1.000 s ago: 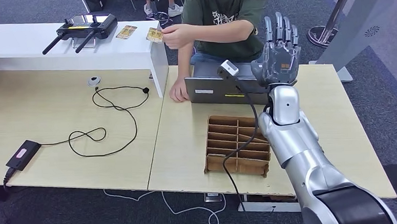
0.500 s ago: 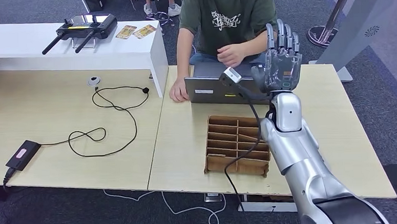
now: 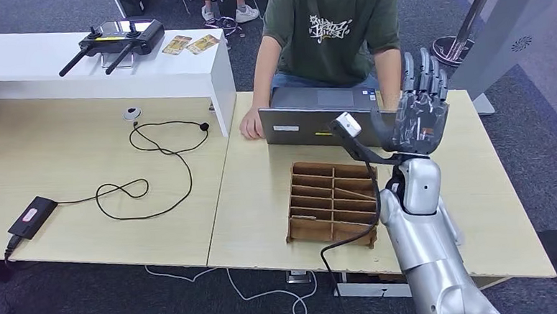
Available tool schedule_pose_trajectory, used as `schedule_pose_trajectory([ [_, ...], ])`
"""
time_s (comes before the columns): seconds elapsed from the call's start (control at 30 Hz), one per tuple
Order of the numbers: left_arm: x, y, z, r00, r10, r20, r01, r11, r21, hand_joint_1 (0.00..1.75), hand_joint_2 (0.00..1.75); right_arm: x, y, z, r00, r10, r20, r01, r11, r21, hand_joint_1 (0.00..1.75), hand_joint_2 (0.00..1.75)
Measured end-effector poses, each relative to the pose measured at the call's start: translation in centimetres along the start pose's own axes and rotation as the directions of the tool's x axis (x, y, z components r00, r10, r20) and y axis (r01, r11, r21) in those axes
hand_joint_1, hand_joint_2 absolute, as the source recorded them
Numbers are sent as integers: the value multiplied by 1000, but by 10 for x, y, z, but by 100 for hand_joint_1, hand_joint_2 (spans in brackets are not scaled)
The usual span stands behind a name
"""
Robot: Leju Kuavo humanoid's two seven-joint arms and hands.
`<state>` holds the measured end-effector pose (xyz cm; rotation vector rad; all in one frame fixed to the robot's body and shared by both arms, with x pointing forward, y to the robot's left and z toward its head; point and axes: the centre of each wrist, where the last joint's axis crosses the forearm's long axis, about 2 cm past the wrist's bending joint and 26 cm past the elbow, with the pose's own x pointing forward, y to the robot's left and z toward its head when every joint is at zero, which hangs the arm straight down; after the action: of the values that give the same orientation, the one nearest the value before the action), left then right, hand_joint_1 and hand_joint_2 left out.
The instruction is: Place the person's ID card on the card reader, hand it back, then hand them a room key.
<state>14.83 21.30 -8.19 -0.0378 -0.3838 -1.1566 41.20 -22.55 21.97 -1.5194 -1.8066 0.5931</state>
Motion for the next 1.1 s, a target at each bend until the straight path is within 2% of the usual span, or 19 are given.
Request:
schedule_pose_trajectory([
  [0.43, -3, -5, 0, 1000, -8, -2, 8, 1000, -2, 0, 0, -16, -15, 40, 999, 17, -41, -18, 999, -34, 0, 175],
  [1.1, -4, -7, 0, 1000, 5, 1, -5, 1000, -4, 0, 0, -31, -36, 71, 996, 44, -81, -51, 995, -86, 0, 175],
])
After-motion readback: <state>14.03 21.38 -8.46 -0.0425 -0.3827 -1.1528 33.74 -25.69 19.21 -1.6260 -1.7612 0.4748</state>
